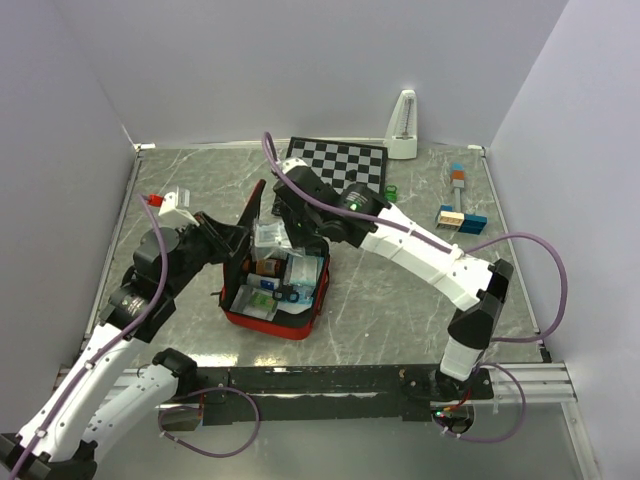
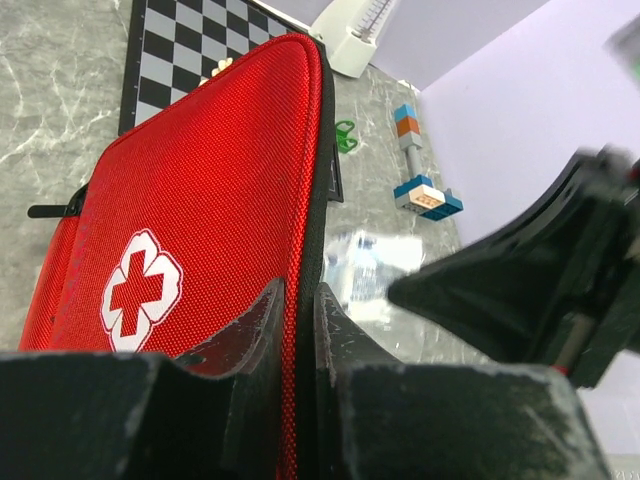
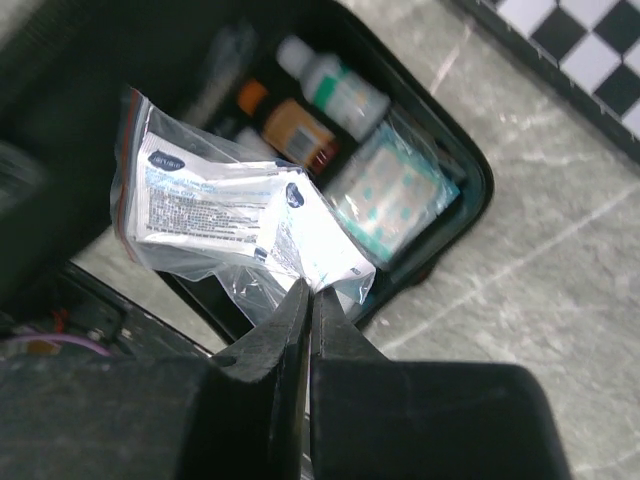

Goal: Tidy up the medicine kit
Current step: Place the medical item at the medicine box.

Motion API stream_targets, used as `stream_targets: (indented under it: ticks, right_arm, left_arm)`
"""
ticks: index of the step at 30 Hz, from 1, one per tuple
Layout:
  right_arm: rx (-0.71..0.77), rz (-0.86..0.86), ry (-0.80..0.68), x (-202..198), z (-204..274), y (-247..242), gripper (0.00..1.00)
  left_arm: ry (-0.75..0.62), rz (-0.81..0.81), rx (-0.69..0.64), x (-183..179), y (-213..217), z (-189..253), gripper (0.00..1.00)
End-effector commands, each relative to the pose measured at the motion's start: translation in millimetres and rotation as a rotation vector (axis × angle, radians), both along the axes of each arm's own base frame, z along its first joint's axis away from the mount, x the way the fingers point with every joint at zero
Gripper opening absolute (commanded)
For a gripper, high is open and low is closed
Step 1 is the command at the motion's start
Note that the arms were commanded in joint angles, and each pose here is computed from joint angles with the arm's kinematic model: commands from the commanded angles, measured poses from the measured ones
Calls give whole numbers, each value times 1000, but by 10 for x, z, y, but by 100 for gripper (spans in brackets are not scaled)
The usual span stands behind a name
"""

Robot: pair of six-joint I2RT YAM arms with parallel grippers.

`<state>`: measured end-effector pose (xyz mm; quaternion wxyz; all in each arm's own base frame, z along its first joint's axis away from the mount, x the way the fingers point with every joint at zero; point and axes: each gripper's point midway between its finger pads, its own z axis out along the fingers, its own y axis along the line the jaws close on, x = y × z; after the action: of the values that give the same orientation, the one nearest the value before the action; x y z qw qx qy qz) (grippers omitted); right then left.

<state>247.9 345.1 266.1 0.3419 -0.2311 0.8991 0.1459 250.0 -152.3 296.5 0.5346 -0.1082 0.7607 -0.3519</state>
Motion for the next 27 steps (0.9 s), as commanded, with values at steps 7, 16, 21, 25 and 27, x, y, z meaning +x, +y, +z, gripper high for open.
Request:
stream_targets:
  ticks: [7,16,21,25,27]
  right_arm:
    - [96,55,-3,51,396,374,0]
    - [246,98,-26,-67,589,489,0]
    - [321,101,-57,-104,749,452,0]
    - [359,100,-74,-153,811,390,0]
    - [380,100,-80,-177,850,358,0]
  left_arm:
    - [-35,-33,21,28,-81,-32,1]
    - [-13,-32,35,52,-97,-131,1]
    - [-1,-18,47,61,-68,-170,1]
    - [9,-6,54,64,-48,-224,1]
    - [17,-3,59,71,-45,-252,1]
